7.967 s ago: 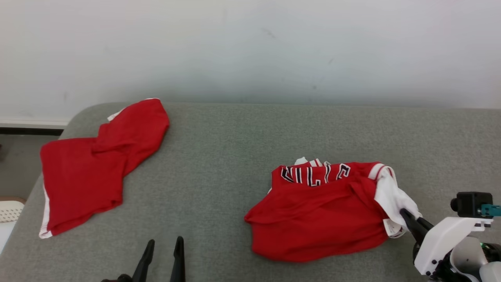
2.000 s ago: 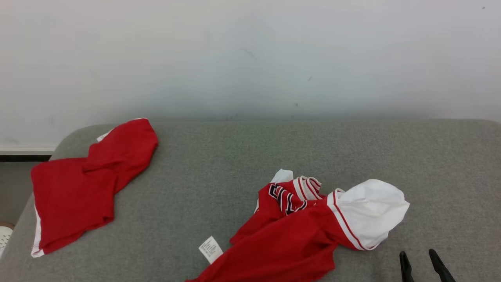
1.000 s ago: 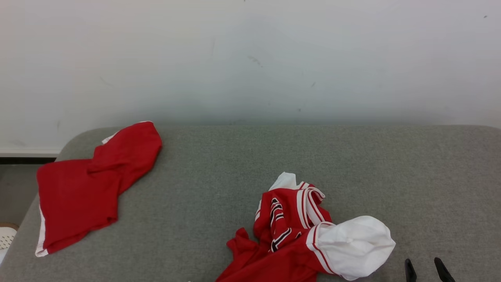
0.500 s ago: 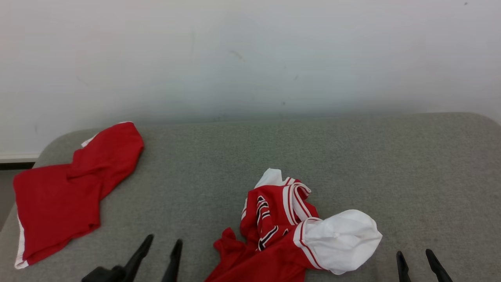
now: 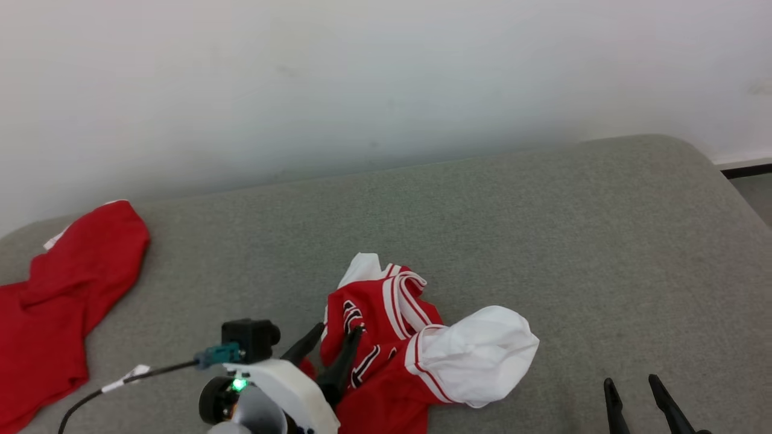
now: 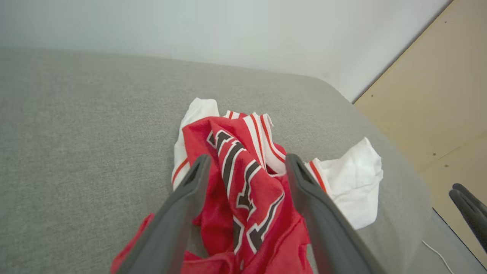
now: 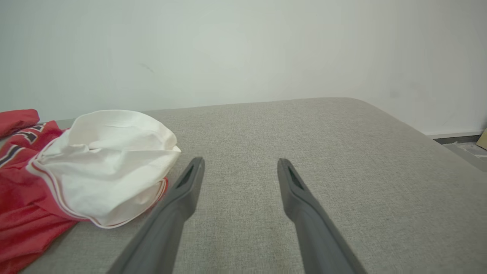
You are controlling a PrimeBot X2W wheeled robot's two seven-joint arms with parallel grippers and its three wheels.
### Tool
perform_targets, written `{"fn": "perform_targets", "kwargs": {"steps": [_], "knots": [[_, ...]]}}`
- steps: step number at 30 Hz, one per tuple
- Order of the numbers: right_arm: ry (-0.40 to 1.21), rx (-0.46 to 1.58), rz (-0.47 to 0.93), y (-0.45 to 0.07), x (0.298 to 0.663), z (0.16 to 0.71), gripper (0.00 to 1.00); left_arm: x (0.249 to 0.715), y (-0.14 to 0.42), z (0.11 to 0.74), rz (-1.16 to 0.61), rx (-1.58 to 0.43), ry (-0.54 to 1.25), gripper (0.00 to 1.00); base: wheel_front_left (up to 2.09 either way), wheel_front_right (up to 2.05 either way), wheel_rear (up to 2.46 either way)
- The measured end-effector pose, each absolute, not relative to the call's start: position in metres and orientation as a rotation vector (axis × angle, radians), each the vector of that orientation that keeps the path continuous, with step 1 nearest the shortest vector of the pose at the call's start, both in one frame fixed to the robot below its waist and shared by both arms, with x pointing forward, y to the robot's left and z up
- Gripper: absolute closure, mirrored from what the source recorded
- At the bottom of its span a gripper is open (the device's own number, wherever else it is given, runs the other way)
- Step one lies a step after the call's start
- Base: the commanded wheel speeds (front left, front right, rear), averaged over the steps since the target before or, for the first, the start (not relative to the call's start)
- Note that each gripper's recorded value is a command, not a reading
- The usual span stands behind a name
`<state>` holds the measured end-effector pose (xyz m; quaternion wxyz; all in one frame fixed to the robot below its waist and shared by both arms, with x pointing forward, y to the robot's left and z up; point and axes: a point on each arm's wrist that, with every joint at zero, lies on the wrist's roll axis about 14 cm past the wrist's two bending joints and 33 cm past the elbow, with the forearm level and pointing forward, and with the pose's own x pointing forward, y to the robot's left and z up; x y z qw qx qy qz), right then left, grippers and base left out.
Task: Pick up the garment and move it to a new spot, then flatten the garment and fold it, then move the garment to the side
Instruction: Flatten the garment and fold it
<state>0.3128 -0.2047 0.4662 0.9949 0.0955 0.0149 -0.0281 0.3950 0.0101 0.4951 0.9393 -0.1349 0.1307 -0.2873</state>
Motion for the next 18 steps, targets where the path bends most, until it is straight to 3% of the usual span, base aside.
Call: {"fn": "perform_targets", "kwargs": {"steps": [15, 16, 17, 18], "knots": [[0.033, 0.194, -0.162, -0.233, 0.301, 0.465, 0.00, 0.409, -0.021, 0.407, -0.637, -0.174, 0.682, 0.00, 0.00, 0.00, 0.00], [0.033, 0.194, -0.171, -0.235, 0.300, 0.465, 0.00, 0.408, -0.026, 0.405, -0.648, -0.178, 0.692, 0.76, 0.00, 0.00, 0.00], [0.033, 0.194, -0.179, -0.238, 0.299, 0.465, 0.00, 0.409, -0.030, 0.406, -0.657, -0.189, 0.683, 1.00, 0.00, 0.00, 0.00], [0.033, 0.193, -0.186, -0.240, 0.298, 0.465, 0.00, 0.410, -0.034, 0.409, -0.663, -0.200, 0.670, 1.00, 0.00, 0.00, 0.00]]}}
